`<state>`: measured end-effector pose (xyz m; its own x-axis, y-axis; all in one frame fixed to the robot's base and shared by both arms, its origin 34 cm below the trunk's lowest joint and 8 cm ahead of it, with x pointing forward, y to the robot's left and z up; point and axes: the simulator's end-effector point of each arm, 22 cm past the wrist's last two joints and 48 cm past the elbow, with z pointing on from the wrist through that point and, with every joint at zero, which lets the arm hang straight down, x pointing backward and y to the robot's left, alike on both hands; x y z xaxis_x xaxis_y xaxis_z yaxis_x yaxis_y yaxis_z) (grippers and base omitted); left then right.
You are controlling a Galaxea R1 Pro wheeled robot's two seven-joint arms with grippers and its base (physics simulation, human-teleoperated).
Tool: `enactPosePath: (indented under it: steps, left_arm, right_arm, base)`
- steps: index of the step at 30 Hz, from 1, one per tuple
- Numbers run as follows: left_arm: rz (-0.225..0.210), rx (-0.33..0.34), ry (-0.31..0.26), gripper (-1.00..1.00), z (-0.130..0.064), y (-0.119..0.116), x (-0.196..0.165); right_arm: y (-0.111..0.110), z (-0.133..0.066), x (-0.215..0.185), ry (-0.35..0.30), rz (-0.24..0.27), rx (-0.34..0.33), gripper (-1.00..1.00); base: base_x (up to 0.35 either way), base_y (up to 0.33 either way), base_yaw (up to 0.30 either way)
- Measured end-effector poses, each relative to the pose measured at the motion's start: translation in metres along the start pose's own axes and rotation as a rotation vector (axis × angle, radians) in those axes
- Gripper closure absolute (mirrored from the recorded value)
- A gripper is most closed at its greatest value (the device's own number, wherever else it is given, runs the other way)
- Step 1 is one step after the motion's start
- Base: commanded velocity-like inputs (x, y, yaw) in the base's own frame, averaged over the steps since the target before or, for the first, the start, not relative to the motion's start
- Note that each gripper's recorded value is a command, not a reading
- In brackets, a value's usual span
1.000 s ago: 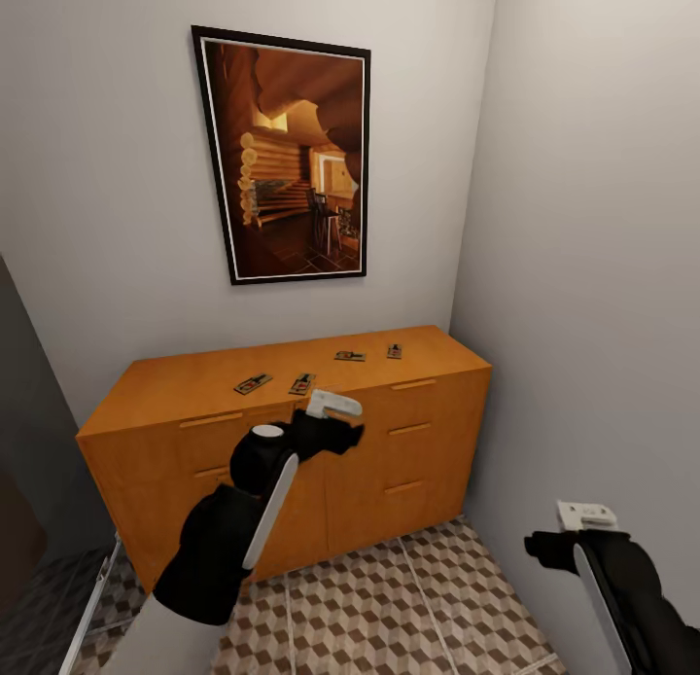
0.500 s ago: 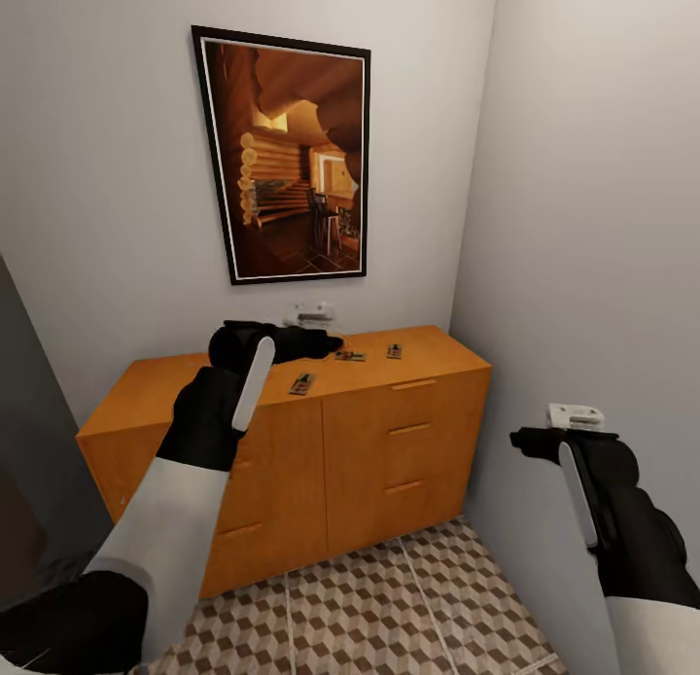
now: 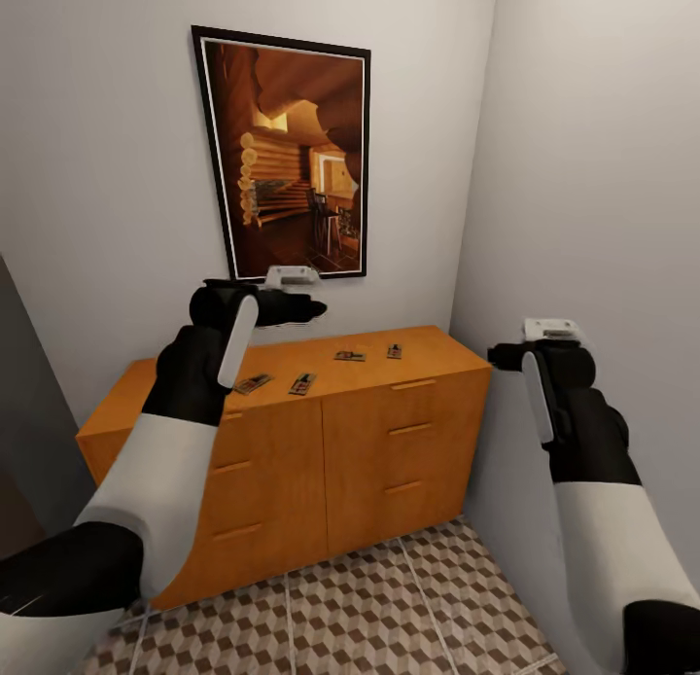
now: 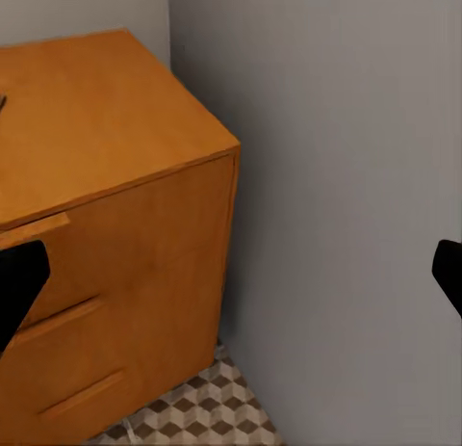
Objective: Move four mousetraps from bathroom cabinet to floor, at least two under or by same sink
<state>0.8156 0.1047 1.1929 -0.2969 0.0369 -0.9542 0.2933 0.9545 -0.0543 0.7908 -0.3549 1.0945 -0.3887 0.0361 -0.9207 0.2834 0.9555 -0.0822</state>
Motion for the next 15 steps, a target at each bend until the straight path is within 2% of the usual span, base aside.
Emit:
enactPosePath:
  steps: [5,8,15]
  left_arm:
    - [0.013,-0.011,-0.063,-1.0,-0.016,0.007,-0.023]
    - [0.018,-0.016,-0.081,-1.0,-0.021,0.01,-0.029]
    - [0.019,-0.022,-0.088,-1.0,-0.024,0.016,-0.032]
  right_arm:
    - [0.032,0.001,-0.012,0.013,-0.011,-0.005,-1.0]
    - [0.043,-0.001,-0.014,0.017,-0.013,-0.009,-1.0]
    - [0.065,-0.005,-0.017,0.022,-0.013,-0.028,-1.0]
  base:
    - [0.0,0.0,0.0]
    - [0.028,0.0,0.0]
    - [0.198,0.0,0.0]
